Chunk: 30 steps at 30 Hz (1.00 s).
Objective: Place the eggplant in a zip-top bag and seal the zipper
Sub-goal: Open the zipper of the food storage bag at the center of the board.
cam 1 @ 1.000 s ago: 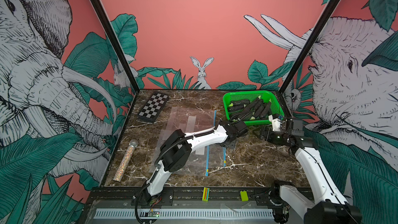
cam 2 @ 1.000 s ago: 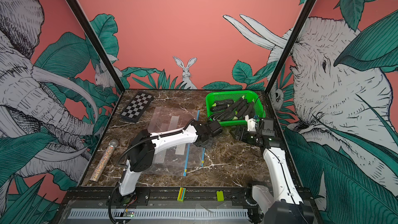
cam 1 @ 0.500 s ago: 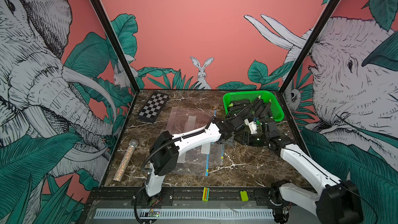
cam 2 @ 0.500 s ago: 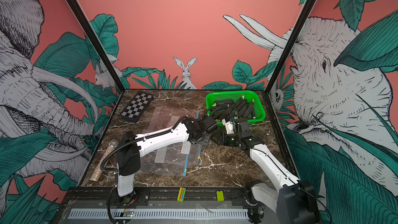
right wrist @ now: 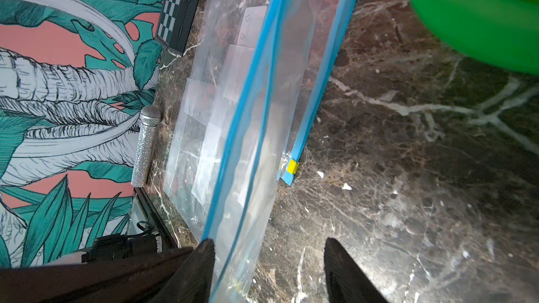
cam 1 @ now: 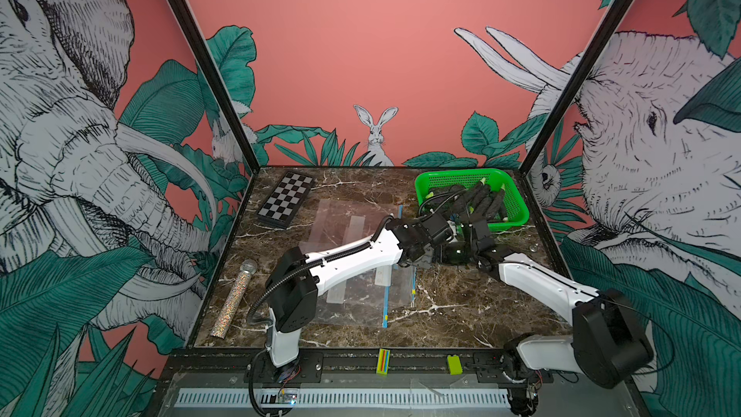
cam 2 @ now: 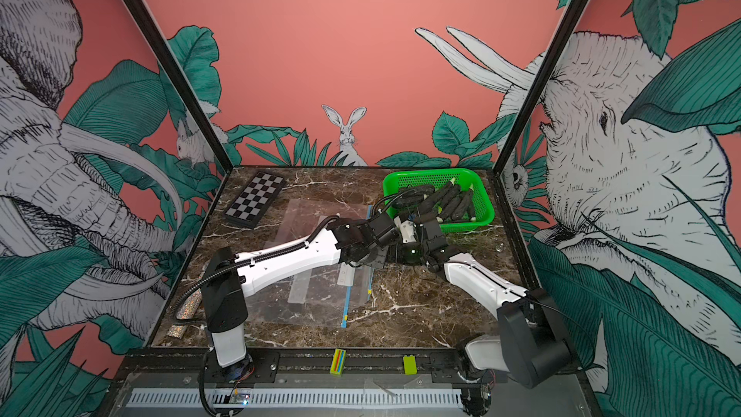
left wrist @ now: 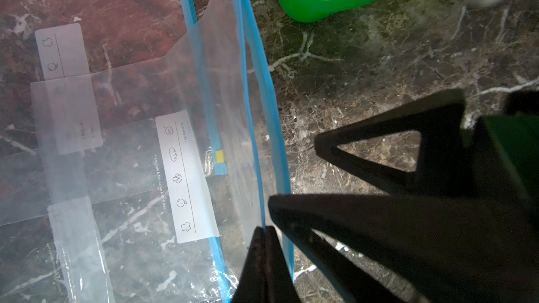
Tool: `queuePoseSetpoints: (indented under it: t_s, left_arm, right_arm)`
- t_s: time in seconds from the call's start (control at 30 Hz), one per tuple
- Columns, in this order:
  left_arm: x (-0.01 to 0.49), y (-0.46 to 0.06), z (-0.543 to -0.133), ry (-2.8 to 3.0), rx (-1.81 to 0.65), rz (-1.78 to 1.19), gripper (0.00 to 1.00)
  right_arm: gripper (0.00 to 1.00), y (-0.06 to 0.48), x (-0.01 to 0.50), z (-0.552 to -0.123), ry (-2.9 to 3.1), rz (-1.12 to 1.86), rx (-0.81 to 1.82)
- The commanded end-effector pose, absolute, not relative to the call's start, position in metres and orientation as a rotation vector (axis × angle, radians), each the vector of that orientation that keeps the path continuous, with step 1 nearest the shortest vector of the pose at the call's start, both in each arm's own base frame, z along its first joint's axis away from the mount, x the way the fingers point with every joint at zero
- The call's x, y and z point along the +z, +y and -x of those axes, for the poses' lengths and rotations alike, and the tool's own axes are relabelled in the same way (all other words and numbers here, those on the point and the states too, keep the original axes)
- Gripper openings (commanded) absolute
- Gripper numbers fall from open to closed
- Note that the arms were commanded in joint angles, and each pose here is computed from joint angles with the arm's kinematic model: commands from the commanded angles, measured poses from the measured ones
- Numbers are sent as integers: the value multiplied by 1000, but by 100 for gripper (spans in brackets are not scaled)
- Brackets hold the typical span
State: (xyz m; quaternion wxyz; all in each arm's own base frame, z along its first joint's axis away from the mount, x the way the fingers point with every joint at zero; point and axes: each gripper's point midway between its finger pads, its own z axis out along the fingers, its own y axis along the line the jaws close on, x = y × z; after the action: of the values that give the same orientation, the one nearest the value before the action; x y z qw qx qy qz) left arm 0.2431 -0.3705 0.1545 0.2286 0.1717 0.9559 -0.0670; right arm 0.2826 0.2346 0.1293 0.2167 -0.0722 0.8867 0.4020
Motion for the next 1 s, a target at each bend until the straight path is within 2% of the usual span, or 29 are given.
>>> queuePoseSetpoints:
  t_s: [0.0,0.17,0.5,0.6,0.97]
  left_arm:
    - [168,-363,-243,2614,-217,-436,0]
    - [170,-361,-244,2607,-231,-425,0]
    - [176,-360,-248,2589,-287,-397,0]
    - [176,-360,-250,2588,-291,-390,0]
    - [175,-352,-259,2585,-278,-370,0]
  right_arm:
    - [56,244,145,-298,2384,209,1120]
    - [38,243,135,-300,2415,201,1088]
    - [26,244,121,-299,2456,184,1081]
    - [19,243,119,-297,2464,184,1067]
    - [0,231,138,-285,2437,207,1013]
